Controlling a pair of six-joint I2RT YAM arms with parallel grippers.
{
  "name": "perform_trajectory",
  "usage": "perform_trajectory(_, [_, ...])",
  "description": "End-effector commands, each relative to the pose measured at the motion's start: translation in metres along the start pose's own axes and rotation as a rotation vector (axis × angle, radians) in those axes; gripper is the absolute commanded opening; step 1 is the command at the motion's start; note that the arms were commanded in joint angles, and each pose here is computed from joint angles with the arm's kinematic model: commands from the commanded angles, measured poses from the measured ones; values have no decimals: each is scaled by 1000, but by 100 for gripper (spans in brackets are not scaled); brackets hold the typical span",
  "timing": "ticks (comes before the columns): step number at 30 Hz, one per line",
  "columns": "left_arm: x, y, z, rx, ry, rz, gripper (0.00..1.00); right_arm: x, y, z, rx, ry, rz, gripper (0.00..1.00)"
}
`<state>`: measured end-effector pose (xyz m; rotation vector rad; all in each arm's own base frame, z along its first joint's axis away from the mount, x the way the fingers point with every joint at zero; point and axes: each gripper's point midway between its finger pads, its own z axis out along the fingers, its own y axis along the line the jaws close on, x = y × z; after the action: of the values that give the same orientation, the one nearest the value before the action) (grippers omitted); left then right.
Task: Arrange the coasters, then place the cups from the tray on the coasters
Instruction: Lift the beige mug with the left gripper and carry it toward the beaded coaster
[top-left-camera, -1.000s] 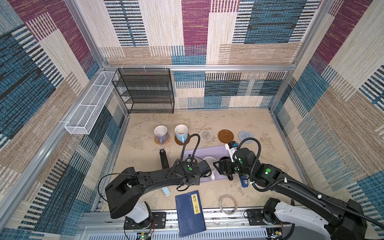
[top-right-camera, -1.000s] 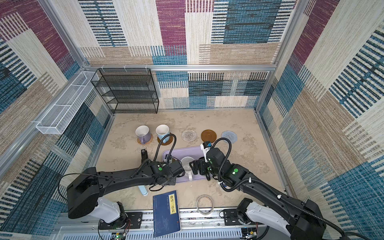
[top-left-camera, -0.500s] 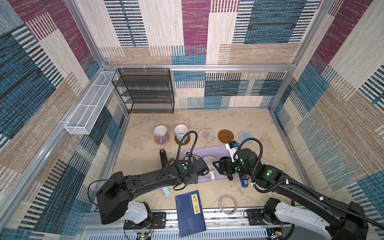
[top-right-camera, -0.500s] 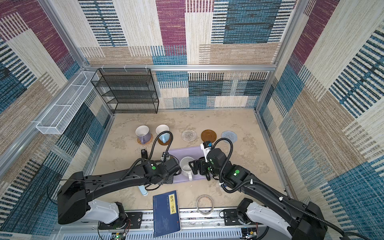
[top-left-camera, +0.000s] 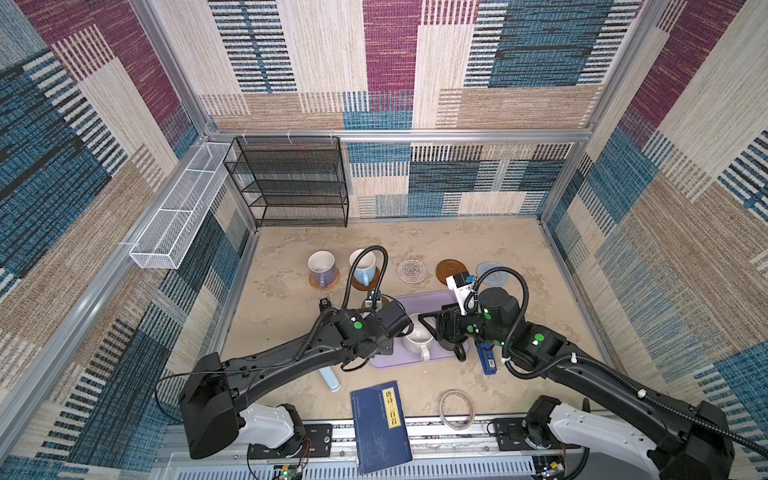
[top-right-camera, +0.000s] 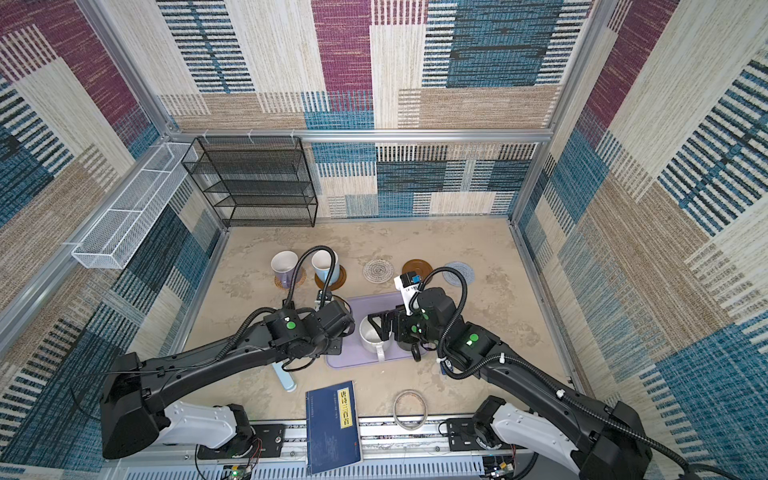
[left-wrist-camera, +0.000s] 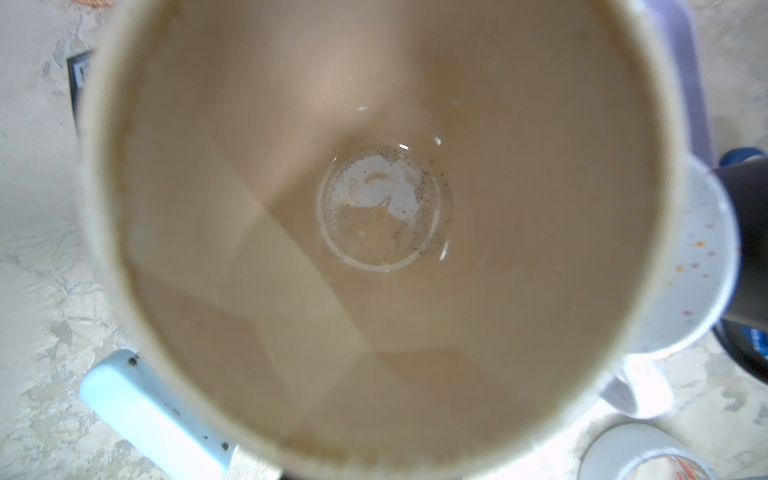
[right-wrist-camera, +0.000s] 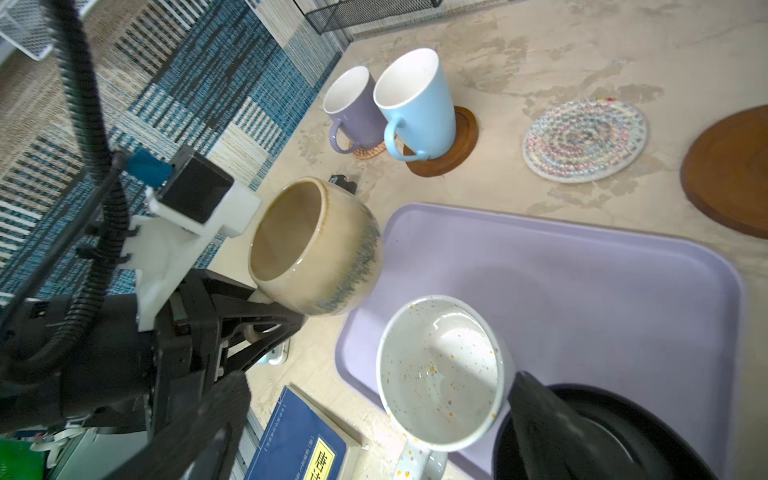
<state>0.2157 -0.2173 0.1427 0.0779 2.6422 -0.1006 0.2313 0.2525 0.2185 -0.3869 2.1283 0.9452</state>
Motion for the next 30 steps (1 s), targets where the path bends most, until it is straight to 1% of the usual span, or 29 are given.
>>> perform_trajectory(1, [-18,-4,-8,21,-46,29,0,-24,18,-5,-83,-70,-41,100])
perform_trajectory(9, [-46,-18,-10,64,-44,35,0,-47,-8,-12,-11,-124,-62,100])
perform_trajectory(15, [-71,-28,-5,73,-55,39,0,-69,-19,-16,-32,-167,-67,100])
perform_trajectory(18, [-84,-33,-2,71,-59,36,0,-79,-31,-18,-7,-184,-60,99])
perform_trajectory(22, [-95,-38,10,62,-52,22,0,-88,-53,-23,55,-209,-32,100])
perform_trajectory(26, [-106,-46,25,50,-46,16,0,-89,-81,-21,152,-205,4,100])
perform_trajectory(30, [-120,-57,39,39,-48,22,0,-92,-88,-17,159,-203,13,100])
